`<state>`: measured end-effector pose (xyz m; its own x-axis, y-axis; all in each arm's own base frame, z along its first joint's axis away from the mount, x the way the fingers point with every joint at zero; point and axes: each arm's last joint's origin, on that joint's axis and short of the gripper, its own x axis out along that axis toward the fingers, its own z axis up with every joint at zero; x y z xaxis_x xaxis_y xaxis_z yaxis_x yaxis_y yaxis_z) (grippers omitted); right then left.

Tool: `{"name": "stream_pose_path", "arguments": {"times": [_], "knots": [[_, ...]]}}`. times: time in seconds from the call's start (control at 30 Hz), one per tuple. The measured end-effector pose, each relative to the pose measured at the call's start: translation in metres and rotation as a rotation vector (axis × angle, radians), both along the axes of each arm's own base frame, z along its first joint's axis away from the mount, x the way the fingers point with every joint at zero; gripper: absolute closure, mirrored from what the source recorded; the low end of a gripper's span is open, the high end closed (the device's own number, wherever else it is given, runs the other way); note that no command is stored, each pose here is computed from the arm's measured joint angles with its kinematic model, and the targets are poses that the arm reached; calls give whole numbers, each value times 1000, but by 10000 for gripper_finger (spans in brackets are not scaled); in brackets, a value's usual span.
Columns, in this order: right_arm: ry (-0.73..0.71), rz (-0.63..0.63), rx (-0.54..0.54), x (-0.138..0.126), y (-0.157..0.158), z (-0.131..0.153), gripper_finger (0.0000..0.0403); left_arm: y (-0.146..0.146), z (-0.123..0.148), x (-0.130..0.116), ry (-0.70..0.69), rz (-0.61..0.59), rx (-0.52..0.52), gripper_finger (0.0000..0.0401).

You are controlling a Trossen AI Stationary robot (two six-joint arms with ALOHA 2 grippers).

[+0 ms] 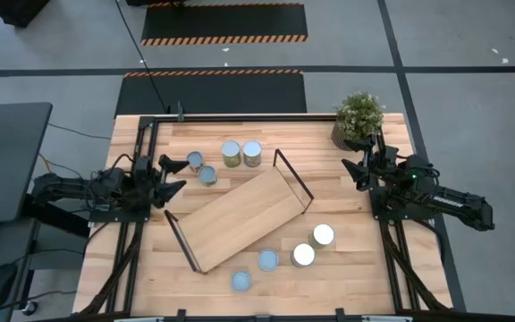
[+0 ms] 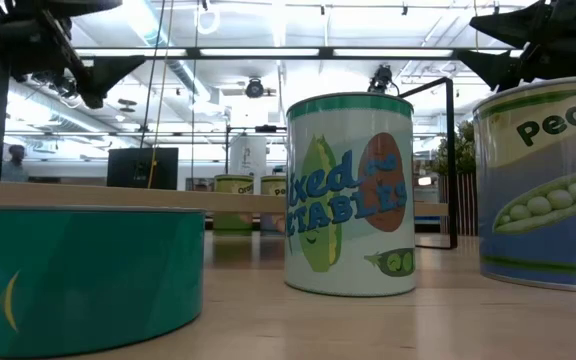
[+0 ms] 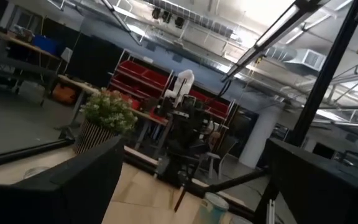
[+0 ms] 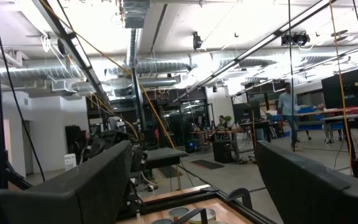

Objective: Pick and place cans onto a shelf
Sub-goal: Put the canned oranges on the shelf

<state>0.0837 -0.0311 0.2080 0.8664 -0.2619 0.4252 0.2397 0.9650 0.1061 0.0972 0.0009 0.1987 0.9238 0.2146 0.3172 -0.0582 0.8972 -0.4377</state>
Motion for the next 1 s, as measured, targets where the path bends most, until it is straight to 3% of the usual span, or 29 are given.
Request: {"name": "stream_pose_path", "arguments": {"times": [0.27,0.57,1.0], "knots": [[0,0,0,0,0,0,54,1,7,9,109,39,53,10],[0,0,0,0,0,0,54,10,29,41,348,76,96,12],[-116,-35,-13,-5,1,10,54,52,34,94,672,25,152,12]]}}
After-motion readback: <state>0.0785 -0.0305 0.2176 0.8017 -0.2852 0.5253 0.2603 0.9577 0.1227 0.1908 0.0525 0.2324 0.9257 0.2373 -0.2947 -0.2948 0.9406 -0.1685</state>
